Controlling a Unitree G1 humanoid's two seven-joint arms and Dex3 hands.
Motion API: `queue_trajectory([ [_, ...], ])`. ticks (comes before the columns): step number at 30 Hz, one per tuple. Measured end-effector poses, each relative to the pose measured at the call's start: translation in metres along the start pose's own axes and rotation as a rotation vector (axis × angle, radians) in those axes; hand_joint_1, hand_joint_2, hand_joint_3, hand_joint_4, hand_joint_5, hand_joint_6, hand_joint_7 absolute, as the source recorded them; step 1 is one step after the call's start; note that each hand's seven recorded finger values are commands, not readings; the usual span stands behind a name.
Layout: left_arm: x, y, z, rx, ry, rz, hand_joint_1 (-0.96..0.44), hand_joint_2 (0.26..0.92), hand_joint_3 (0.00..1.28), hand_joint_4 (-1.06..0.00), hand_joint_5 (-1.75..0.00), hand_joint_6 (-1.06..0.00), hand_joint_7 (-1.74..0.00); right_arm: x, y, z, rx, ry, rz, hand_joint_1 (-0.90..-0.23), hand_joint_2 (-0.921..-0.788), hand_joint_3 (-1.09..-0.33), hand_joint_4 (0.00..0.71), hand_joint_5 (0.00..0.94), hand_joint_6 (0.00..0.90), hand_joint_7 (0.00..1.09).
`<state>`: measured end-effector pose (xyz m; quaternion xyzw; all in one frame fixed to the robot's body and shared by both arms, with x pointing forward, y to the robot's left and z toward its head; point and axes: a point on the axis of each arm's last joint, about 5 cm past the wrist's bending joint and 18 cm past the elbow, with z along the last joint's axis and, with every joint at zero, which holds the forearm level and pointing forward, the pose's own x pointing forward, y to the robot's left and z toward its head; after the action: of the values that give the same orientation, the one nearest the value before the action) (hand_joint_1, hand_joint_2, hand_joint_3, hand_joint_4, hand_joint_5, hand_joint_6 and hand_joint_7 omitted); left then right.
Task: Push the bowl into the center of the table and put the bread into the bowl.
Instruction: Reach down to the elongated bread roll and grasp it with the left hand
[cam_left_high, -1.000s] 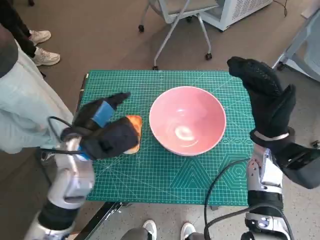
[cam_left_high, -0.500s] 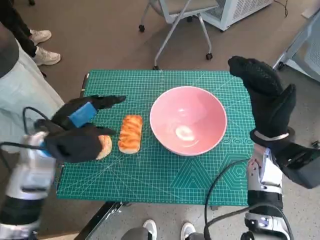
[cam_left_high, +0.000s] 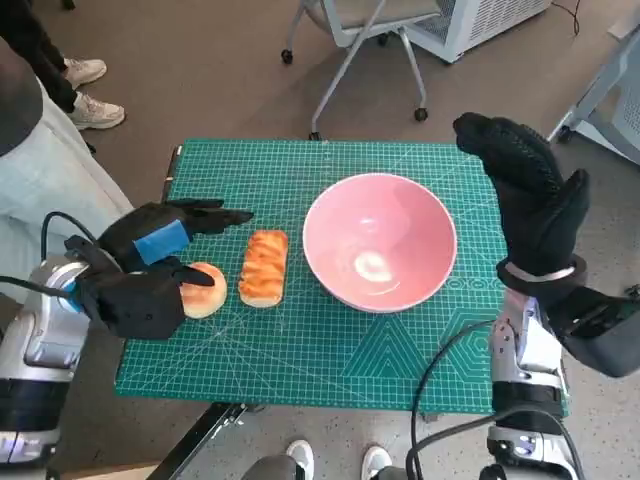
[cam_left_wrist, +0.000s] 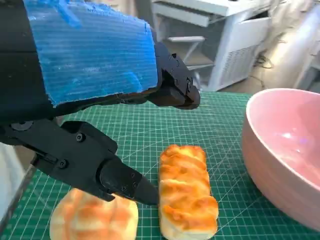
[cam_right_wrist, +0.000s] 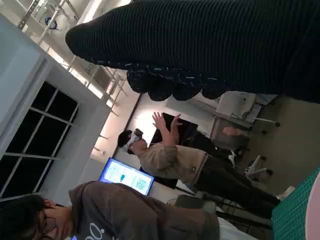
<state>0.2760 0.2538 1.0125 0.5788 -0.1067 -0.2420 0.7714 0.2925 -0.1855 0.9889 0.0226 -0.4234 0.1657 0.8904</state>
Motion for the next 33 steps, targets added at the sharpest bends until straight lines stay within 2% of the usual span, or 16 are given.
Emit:
queue_trajectory([
  [10,0.007,-0.003,-0.012,0.210,-0.131,0.009,-0.27,0.717,0.00,-0.37,-0.01,-0.52,-0.03,-0.0002,-0.001,0.000,0.000,-0.001,-0.002,-0.666,-0.921,-0.754,0.198,0.001,0.104,0.44],
  [17,0.014,-0.007,-0.016,0.312,-0.181,-0.002,-0.33,0.710,0.00,-0.38,-0.01,-0.54,-0.03,-0.0002,-0.001,0.000,0.000,0.000,-0.001,-0.666,-0.921,-0.755,0.198,0.001,0.105,0.44],
  [24,0.019,-0.010,-0.016,0.374,-0.190,-0.022,-0.38,0.706,0.00,-0.38,0.00,-0.53,-0.01,-0.0002,-0.001,0.000,-0.001,0.001,-0.001,-0.669,-0.921,-0.755,0.198,0.001,0.106,0.44],
  [33,0.023,-0.015,-0.015,0.371,-0.197,-0.029,-0.38,0.711,0.00,-0.38,0.00,-0.53,-0.01,-0.0004,-0.002,0.000,-0.003,0.001,-0.002,-0.667,-0.921,-0.757,0.199,0.001,0.108,0.43],
])
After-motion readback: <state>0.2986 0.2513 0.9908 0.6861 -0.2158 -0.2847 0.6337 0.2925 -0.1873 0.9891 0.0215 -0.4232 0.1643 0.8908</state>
